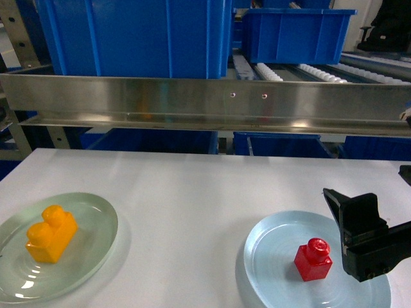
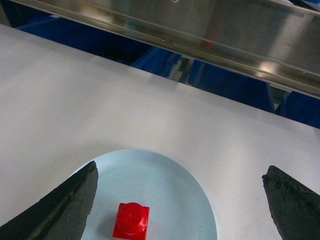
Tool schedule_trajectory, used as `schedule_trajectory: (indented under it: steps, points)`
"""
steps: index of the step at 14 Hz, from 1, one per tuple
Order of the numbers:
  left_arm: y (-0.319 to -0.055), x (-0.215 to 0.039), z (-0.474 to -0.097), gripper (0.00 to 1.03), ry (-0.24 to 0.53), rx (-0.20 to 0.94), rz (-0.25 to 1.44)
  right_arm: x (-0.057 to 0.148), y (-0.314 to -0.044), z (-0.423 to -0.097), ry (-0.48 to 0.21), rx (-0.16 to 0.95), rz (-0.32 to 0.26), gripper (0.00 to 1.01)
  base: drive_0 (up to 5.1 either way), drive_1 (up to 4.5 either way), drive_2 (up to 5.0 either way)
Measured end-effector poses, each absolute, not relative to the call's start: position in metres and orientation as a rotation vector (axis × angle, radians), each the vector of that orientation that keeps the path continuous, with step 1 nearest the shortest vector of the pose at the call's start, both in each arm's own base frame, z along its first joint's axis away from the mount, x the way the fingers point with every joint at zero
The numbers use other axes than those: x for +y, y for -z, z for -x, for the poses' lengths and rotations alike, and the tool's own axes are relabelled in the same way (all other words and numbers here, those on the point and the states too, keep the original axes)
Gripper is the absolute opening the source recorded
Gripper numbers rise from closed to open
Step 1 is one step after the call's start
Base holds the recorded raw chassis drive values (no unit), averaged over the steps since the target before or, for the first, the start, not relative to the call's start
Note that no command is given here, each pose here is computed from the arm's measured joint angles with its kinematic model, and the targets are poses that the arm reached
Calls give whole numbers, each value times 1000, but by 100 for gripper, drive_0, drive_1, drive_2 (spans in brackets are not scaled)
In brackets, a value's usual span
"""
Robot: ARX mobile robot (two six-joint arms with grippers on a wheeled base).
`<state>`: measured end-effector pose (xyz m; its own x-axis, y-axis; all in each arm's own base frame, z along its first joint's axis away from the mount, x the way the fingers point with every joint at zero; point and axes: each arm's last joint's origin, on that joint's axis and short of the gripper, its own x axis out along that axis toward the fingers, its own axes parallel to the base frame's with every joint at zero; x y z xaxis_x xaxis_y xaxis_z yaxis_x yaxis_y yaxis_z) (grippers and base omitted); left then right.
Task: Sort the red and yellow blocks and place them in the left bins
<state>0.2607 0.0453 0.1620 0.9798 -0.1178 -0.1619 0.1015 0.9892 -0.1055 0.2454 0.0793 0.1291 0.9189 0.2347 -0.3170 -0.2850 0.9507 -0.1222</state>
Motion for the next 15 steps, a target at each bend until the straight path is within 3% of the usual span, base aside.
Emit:
schedule_trajectory:
  steps: [3,5,8,15]
  points:
    - [-162,44,-261,98,116,172,96,79,-117,-247,-288,360,158,98,0,0,0]
    - [-162,44,-261,98,115,172,97,81,-114,-246,-328,384,121,98,0,0,0]
    - [-162,44,-261,98,116,172,97,88,-106,-248,-371,459,22,98,0,0,0]
    - [-162,44,-261,98,115,172,96,94,-67,-272,-324,562,30,98,0,0,0]
